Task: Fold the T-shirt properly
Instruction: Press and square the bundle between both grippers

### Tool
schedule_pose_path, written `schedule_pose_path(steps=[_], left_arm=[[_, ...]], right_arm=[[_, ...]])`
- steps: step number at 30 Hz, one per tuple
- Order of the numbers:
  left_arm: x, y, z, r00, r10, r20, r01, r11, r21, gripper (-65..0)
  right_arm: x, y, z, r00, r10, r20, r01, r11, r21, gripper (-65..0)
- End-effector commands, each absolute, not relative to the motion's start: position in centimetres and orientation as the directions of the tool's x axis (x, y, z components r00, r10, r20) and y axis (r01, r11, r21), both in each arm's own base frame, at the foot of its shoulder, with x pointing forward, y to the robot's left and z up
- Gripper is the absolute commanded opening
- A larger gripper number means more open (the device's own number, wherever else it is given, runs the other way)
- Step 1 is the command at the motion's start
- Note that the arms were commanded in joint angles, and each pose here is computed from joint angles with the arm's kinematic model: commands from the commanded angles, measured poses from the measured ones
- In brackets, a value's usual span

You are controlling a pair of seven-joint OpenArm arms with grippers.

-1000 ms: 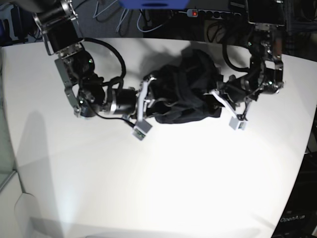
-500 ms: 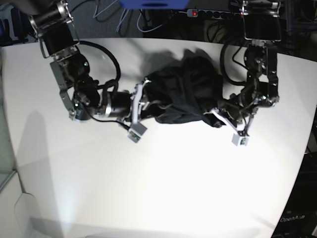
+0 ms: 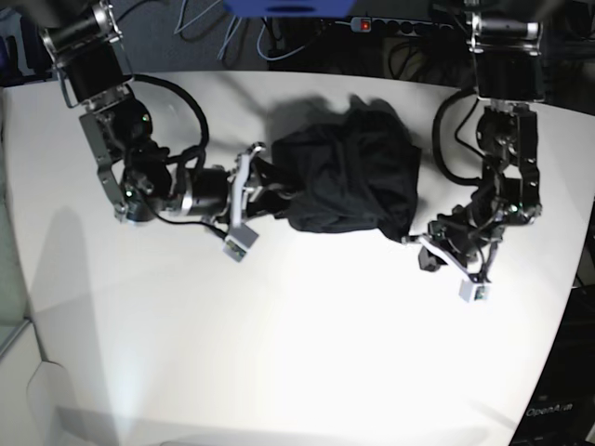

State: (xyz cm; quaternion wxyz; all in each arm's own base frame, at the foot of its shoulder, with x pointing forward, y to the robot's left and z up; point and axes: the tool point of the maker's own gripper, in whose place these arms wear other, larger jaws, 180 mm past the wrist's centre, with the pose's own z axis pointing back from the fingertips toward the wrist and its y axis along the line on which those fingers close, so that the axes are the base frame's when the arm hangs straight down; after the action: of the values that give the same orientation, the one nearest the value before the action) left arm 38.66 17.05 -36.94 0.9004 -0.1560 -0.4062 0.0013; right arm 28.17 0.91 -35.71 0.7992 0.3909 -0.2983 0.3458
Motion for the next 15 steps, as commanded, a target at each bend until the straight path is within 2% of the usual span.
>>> schedule_pose_path(steps=[1,7,15], left_arm=[[39.6,17.8,-35.2,0.631,0.122,0.766,0.136,0.955,-0.264,-65.0],[39.2,18.5,-35.4,0.637,0.111,0.763,0.130,0.960,-0.249,-65.0],[34.5,16.8,-36.6,0.750,0.002,0.662,0.195,0.955,-0.223,-65.0]], right_arm=[[29.0,1.1,-34.1,0.553,0.287,0.782,-0.801,0.442,0.404,-42.4],[29.0,1.0,-33.9,0.545,0.289,0.787,-0.806,0.440,0.396,-42.5],[29.1,1.6,-32.2,0.496,0.287,0.820,-0.835,0.418,0.358,-42.5]])
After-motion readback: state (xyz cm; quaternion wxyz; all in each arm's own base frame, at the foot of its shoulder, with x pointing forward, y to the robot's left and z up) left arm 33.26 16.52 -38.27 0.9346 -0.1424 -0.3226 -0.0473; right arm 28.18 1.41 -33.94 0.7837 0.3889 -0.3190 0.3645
